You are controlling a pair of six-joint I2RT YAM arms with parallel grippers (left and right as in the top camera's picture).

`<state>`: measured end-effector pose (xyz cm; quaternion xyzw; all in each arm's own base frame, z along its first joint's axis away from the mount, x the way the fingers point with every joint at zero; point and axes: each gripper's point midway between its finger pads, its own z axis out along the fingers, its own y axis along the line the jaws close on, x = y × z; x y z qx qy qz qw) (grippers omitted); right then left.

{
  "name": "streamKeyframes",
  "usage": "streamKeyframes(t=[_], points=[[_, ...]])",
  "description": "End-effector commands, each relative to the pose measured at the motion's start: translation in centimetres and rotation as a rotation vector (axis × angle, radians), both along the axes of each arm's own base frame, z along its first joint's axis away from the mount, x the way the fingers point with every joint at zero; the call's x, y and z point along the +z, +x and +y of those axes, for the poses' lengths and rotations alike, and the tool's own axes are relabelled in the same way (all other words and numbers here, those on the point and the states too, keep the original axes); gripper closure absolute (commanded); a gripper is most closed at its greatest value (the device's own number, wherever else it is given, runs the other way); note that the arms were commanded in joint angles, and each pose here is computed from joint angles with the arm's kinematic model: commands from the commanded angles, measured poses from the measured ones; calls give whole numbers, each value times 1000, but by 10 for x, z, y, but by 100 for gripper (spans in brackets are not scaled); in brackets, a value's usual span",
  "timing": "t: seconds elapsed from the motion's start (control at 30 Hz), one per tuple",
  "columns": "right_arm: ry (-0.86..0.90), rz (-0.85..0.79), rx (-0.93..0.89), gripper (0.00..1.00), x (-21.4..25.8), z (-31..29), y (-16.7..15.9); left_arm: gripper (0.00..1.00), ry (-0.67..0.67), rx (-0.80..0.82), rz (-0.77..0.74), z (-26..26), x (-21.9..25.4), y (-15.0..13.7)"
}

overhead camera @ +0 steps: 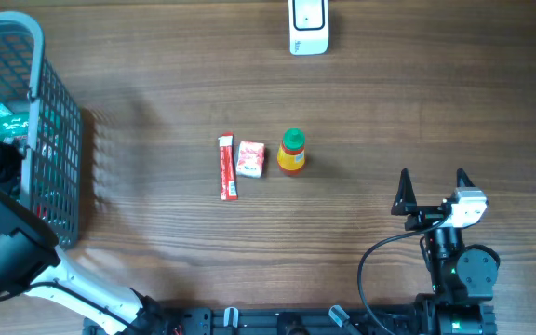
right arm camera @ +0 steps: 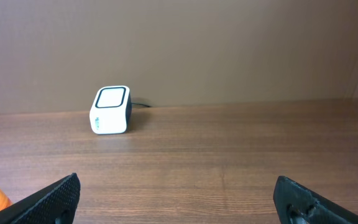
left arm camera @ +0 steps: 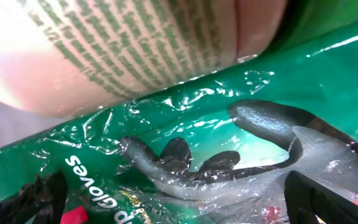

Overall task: Scan the item barcode
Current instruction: 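Reach into the basket and grasp the green 3M glove bag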

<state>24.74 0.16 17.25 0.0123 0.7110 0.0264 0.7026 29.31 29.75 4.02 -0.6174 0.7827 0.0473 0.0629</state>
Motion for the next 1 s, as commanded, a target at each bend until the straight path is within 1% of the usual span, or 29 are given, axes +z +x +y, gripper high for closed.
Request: streamKeyframes(t=[0.0, 0.13, 0.23, 0.37, 0.53, 0.67, 0.8, 0.87, 0.9, 0.93, 0.97], points=[[-9, -4, 18, 0, 1, 3, 0, 0, 24, -42, 48, 8, -8, -9], [-9, -4, 18, 0, 1, 3, 0, 0, 49, -305, 75, 12, -7, -5], [-9, -4, 18, 0, 1, 3, 0, 0, 71, -408, 80, 16, -6, -1], [-9, -3, 18, 0, 1, 3, 0, 0, 109, -446, 55, 23, -4, 8], [-8, -4, 18, 0, 1, 3, 0, 0, 142, -468, -24, 29, -2, 27], [-9, -4, 18, 0, 1, 3, 0, 0, 81, -560, -94, 15, -10, 39], [-9, -4, 18, 0, 1, 3, 0, 1, 7, -583, -71, 4, -36, 33], [-9, -4, 18, 0, 1, 3, 0, 32, -33, -582, -48, -3, -52, 25], [-9, -3, 18, 0, 1, 3, 0, 44, -56, -581, -35, -8, -61, 21], [-8, -4, 18, 0, 1, 3, 0, 75, -76, -580, -24, -12, -69, 17], [-9, -3, 18, 0, 1, 3, 0, 96, -95, -579, -13, -16, -76, 13]])
